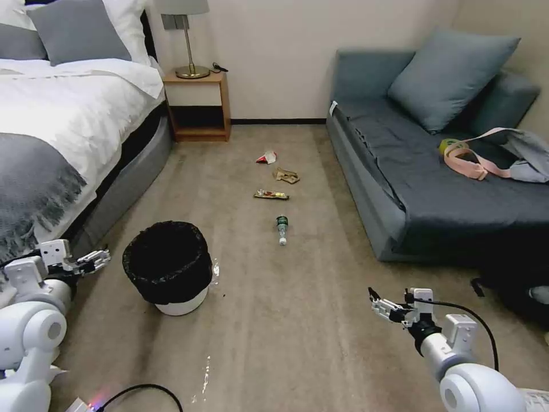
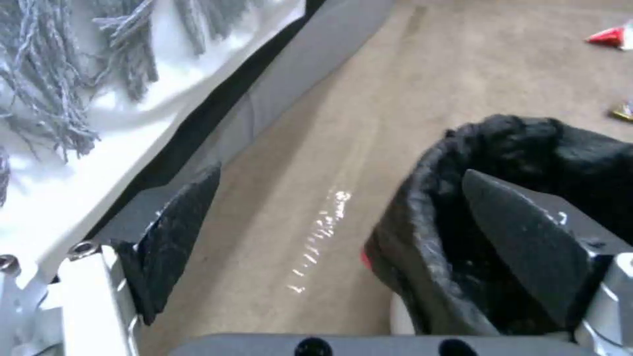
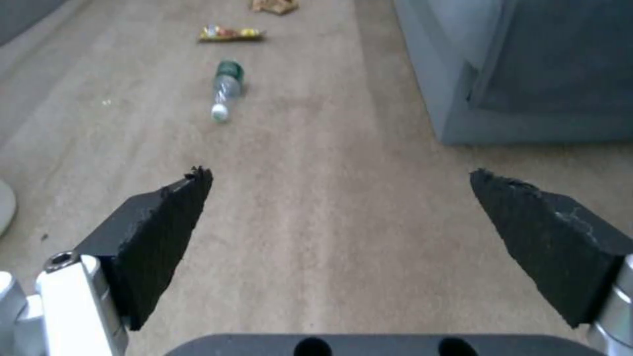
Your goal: Pick up the trash bin, then pick up the garbage on the floor and place it into the trash bin.
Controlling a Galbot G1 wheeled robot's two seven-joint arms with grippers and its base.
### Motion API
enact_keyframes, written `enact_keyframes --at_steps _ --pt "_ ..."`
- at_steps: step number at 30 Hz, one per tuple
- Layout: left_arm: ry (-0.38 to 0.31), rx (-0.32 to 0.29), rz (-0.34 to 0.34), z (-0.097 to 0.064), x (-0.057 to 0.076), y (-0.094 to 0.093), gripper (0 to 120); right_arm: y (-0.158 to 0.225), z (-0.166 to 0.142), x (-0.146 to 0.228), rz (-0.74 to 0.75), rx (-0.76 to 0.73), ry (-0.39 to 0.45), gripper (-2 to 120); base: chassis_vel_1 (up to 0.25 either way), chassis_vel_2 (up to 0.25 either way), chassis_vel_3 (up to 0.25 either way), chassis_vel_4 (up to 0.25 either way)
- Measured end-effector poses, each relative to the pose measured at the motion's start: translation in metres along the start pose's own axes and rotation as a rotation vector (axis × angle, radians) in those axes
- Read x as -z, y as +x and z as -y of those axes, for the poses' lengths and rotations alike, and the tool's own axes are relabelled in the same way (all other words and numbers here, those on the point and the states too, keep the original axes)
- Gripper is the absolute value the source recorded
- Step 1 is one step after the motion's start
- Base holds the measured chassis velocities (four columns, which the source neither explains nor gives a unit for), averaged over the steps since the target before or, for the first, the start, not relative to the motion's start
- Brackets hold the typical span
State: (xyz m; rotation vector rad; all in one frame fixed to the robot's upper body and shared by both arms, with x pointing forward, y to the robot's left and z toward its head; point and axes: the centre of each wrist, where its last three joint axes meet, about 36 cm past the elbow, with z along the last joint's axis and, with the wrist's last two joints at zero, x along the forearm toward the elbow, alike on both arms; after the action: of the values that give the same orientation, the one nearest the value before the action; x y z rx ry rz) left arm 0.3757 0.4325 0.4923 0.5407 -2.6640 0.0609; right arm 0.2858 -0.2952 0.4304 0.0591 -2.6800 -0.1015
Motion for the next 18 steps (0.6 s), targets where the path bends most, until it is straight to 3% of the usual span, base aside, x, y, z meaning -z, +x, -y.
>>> enact_keyframes --at_steps 18 --pt "-0.012 -0.002 0.010 0.014 0.007 -0.027 99 -0.012 0.004 -0.007 -0.008 -0.005 -0.007 100 0.000 0.000 0.000 0.000"
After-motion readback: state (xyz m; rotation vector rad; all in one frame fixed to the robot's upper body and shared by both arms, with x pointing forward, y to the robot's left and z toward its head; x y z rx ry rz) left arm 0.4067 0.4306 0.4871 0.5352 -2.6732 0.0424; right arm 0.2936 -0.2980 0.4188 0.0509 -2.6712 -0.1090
